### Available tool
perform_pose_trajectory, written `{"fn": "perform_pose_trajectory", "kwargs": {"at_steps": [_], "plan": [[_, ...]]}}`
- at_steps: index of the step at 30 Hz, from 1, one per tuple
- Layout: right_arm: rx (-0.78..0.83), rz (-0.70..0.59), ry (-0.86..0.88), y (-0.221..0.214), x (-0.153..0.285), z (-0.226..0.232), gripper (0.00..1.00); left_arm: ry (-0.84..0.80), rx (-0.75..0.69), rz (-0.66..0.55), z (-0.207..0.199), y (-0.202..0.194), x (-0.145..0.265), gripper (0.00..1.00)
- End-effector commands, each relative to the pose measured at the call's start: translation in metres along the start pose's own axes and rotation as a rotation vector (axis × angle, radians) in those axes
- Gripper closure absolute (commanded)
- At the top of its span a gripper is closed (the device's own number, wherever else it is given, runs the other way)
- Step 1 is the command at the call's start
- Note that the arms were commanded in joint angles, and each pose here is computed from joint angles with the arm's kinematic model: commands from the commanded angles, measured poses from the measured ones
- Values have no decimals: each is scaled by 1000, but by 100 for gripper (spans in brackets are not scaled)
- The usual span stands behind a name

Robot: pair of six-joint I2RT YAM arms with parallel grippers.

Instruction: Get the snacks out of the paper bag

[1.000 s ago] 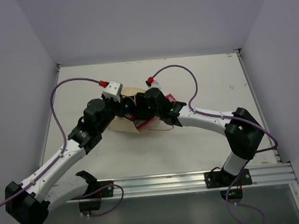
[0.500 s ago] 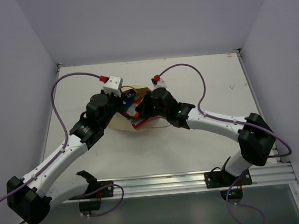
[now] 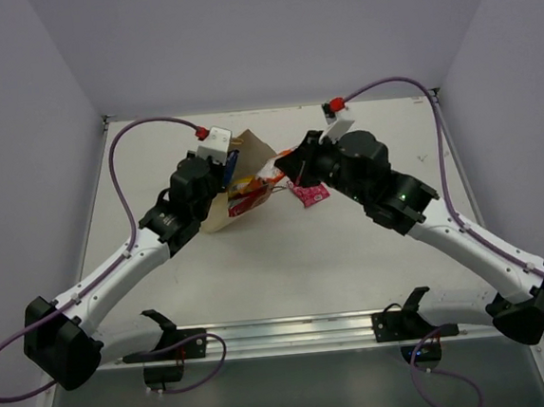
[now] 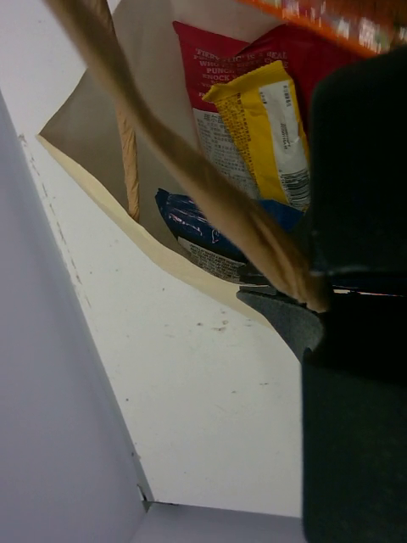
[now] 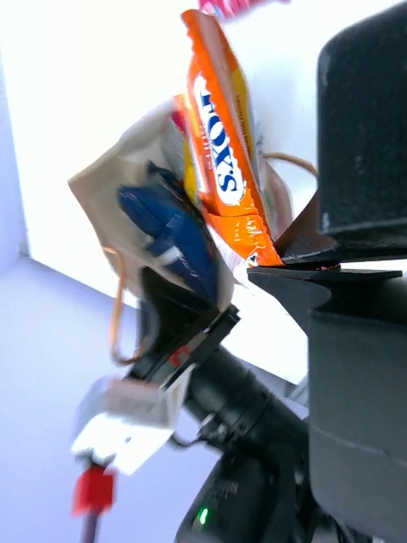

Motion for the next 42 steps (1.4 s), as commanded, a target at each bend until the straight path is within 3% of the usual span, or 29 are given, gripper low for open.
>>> {"fn": "perform_pose_trajectory", "kwargs": {"at_steps": [1, 9, 12, 18, 22, 26, 30, 32, 34, 35, 36, 39, 40, 42], "plan": [[94, -163, -23, 71, 48, -8, 100, 51, -63, -45, 9, 19, -1, 100], [139, -342, -177, 153, 86, -56, 100, 44, -72, -77, 8, 27, -3, 100], [131, -323, -240, 160, 65, -90, 100, 31, -86, -83, 6, 30, -3, 100], [109, -281, -179, 154, -2, -146, 100, 7, -109, -104, 4, 39, -1, 100], [79, -228, -159, 121, -49, -193, 100, -6, -123, -114, 3, 43, 2, 100], [34, -105, -240, 48, -80, -252, 100, -43, -144, -121, -1, 44, 4, 100], [-98, 90, -375, -43, -72, -296, 100, -85, -167, -117, -6, 41, 5, 100], [-166, 168, -453, -83, -55, -308, 96, -108, -183, -109, -9, 37, 4, 100], [-223, 176, -527, -95, -37, -314, 92, -123, -186, -104, -12, 35, 4, 100], [-238, 185, -556, -101, -30, -317, 73, -137, -189, -99, -14, 32, 3, 100], [-258, 227, -584, -110, -18, -312, 71, -142, -188, -96, -15, 31, 3, 100], [-218, 246, -583, -106, -4, -294, 63, -169, -174, -84, -20, 26, 2, 100], [-180, 198, -554, -87, 3, -277, 56, -174, -160, -77, -22, 23, 2, 100], [-102, 179, -512, -69, 5, -243, 52, -176, -151, -69, -24, 20, 1, 100]]}}
Point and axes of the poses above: each gripper's point midway between its finger pads, its own x axis back along the fingers, its own z axis along the line the jaws close on, y = z × x, the point moved 2 cm from there along x, back along the fingers, and after that the axes turned 12 degrees about x, right-handed, at the moved point
